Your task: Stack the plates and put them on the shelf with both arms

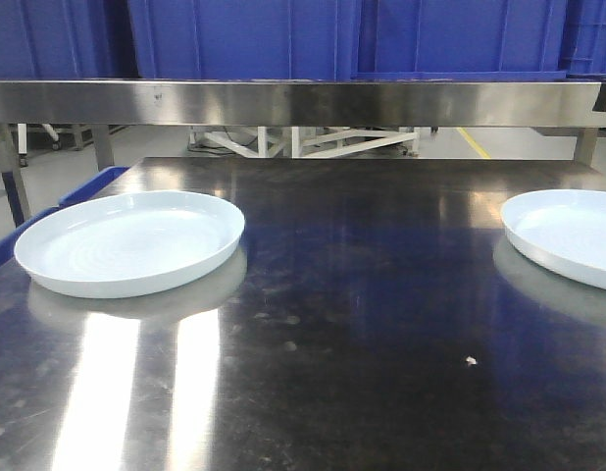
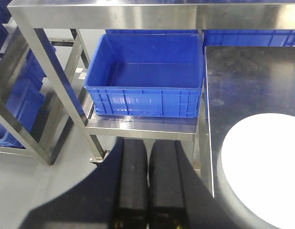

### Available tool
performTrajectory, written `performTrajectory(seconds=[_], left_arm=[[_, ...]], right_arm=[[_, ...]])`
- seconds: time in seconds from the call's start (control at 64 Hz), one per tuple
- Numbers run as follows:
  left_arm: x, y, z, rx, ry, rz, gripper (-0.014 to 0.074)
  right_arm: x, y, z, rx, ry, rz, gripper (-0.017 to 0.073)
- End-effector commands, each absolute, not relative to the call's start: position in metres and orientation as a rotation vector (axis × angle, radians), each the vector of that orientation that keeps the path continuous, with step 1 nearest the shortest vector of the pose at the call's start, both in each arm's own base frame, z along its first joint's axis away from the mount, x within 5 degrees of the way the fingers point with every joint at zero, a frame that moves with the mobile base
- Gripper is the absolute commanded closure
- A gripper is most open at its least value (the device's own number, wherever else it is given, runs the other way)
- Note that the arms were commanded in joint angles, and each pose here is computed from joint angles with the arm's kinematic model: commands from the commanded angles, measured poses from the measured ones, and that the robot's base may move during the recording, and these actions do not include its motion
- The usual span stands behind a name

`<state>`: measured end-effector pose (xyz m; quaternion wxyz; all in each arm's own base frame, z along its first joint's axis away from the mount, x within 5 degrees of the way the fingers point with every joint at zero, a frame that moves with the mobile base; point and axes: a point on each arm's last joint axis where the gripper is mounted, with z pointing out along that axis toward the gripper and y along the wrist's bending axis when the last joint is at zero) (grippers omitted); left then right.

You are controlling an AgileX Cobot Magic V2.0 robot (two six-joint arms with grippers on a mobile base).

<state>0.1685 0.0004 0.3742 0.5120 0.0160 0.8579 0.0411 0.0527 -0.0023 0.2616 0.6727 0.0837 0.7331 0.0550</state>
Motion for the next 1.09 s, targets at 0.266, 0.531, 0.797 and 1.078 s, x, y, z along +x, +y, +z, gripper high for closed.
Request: performTrajectory(seconds=[0.266, 0.531, 0.797, 1.078], left_arm=[[0.172, -0.007, 0.388, 0.069, 1.982, 0.054, 0.0510], [0.172, -0.007, 0.388, 0.068, 1.983, 0.052, 0.0510], [0.172, -0.011, 0.388, 0.029, 1.985, -0.037, 0.0394], [0.199, -0.017, 0.365, -0.005, 2.128, -0.104, 0.0031]], right_arm=[[0.134, -0.005, 0.317, 0.188, 1.881, 0.068, 0.0536], [0.158, -0.005, 0.309, 0.188, 1.933, 0.067, 0.0536], [0.159, -0.005, 0.306, 0.208, 1.963, 0.083, 0.0477], [0.163, -0.005, 0.317, 0.189, 1.840, 0.097, -0.0031]])
